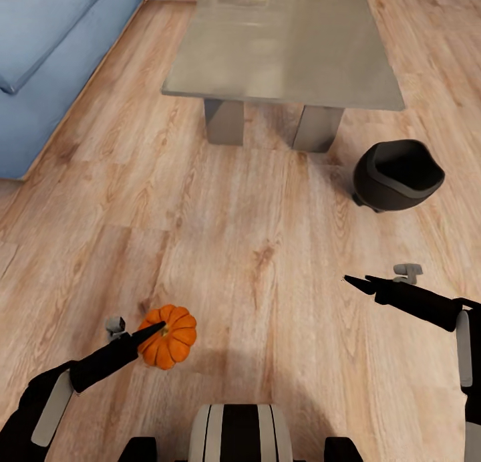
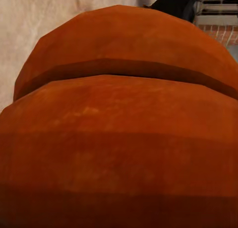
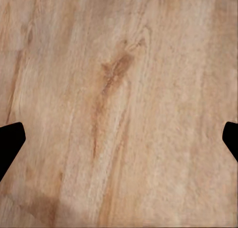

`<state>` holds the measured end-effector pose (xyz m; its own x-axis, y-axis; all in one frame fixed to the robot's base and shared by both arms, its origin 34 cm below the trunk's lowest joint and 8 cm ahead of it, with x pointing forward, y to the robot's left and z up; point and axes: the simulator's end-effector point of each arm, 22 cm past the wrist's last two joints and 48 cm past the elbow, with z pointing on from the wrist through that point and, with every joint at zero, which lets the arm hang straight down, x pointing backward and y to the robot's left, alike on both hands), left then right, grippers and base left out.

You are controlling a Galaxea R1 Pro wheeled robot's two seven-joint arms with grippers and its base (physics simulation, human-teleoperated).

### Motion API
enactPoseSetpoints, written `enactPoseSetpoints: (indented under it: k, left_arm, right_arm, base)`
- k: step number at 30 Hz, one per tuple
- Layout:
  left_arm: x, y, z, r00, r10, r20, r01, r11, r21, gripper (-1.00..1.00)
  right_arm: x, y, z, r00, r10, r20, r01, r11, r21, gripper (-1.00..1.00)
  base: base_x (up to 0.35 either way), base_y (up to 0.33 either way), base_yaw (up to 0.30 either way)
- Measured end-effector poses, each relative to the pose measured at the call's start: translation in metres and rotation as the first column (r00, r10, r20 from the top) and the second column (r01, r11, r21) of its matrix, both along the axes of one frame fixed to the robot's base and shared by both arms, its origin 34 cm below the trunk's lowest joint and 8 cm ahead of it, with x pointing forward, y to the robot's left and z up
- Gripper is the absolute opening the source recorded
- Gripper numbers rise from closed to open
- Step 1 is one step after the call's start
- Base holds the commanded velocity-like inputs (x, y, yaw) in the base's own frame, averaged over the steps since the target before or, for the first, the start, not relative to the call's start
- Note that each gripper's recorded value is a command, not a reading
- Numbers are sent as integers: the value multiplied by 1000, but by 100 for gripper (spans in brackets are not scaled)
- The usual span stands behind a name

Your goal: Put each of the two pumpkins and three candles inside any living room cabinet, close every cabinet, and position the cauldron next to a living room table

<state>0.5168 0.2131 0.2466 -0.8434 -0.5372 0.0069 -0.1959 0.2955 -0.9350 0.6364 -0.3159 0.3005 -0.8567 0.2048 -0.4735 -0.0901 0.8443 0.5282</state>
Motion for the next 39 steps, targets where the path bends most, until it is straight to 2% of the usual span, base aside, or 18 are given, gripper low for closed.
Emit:
enactPoseSetpoints:
  k: [1,3,5,9,13,16,21,25,28,30,32,39]
  left_arm:
    - [0,0,2,1000,4,3,-4,1000,1,-100]
    - [-1,8,8,999,53,7,-53,999,0,-100]
    - [2,29,18,989,148,24,-148,989,0,-100]
    - [0,39,29,982,186,35,-187,982,13,-100]
    - [-8,34,11,984,173,-27,-170,981,93,-100]
    - [-9,25,6,986,159,-47,-153,982,114,-100]
    - [-1,11,18,986,166,-26,-163,983,89,-100]
    - [3,1,25,984,179,-12,-178,982,67,-100]
    - [2,0,26,984,179,-10,-177,981,73,-100]
    - [-7,2,15,982,185,-39,-181,980,86,-100]
    - [-9,1,12,979,199,-49,-195,978,79,-100]
    - [-8,-14,14,983,178,-32,-175,981,82,-100]
  right_arm:
    - [0,-3,2,1000,-1,3,1,1000,-5,100]
    - [0,-8,7,1000,-2,8,2,1000,-16,100]
    - [-2,-11,11,1000,0,11,0,1000,-21,100]
    - [0,-14,20,1000,-3,26,4,1000,-28,100]
    - [2,-14,29,999,-2,43,3,1000,-27,100]
    - [4,-11,36,999,1,54,0,1000,-23,100]
    - [7,-9,46,997,2,71,-1,1000,-24,100]
    - [8,-10,47,998,-7,69,11,998,-58,100]
    - [10,-10,51,997,-7,75,12,997,-70,100]
    - [10,-10,55,997,-7,79,12,997,-75,100]
    - [11,-10,59,996,-6,86,12,997,-76,100]
    - [15,-9,76,994,-6,113,14,997,-76,100]
  base:
    - [0,0,-300]
    - [0,0,-300]
    - [0,0,-300]
    - [0,0,-300]
    - [0,0,-300]
    - [0,0,-300]
    - [0,0,-300]
    - [0,0,-300]
    - [0,0,-300]
    - [0,0,-300]
    - [0,0,-300]
    - [0,0,-300]
